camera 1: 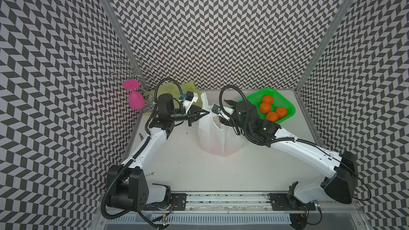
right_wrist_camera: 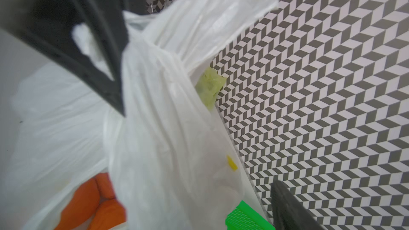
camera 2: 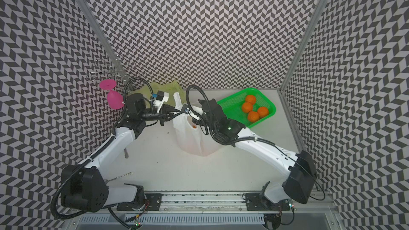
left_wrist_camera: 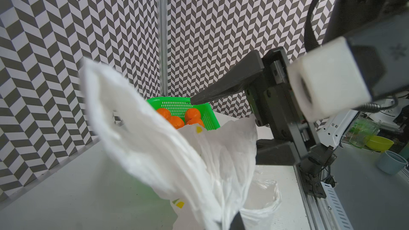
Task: Place the oranges into plastic bags & tie knots
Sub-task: Tie the plastic bag at the center of the board.
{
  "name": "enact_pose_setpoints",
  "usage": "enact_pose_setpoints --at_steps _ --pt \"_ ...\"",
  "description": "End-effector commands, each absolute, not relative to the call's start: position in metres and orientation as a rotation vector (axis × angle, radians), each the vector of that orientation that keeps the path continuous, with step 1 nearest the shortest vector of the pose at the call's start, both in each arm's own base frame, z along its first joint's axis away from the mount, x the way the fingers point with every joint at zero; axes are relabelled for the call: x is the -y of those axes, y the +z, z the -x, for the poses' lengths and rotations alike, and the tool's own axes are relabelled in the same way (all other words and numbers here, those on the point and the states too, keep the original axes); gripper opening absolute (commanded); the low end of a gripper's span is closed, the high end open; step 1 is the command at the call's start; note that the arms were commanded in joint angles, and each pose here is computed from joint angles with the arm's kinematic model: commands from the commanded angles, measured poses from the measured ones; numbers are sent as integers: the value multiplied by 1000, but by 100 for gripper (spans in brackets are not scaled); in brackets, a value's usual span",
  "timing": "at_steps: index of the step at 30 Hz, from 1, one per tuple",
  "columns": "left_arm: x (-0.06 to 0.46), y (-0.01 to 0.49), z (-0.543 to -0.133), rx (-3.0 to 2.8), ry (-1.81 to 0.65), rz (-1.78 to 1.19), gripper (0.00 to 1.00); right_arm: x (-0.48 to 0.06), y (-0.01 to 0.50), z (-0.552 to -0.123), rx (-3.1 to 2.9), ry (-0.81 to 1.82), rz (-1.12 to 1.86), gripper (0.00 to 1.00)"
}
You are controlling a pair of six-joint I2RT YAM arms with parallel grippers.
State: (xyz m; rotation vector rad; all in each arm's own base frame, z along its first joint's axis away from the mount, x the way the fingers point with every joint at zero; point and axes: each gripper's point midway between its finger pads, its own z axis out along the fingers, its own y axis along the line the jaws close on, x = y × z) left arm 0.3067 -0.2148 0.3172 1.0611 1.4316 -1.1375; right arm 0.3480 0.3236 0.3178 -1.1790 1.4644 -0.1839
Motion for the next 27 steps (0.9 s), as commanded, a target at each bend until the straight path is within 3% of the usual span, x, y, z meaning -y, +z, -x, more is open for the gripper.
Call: enact_pose_setpoints --at_steps 1,3,6,10,14,20,27 --pt "217 318 -298 -1368 -1078 -1134 0 -309 356 -371 -1468 -169 944 47" --pt "216 317 -299 -1345 -1041 -1151 0 -304 354 -374 -1492 -136 946 41" --pt "217 317 -301 -1316 -1015 -1172 0 -313 337 -362 -1493 -65 1060 41" --pt "217 313 -306 -1278 -970 -1203 0 -326 335 -333 -1456 104 1223 58" --pt "218 311 -306 -1239 -937 -1234 1 -336 377 -304 -1399 438 1293 75" --pt "219 312 -297 -1192 -915 -1266 2 -359 414 -283 -1326 823 1300 81" --pt "222 310 -294 -1183 -918 -1275 2 -384 422 -292 -1324 980 1292 82"
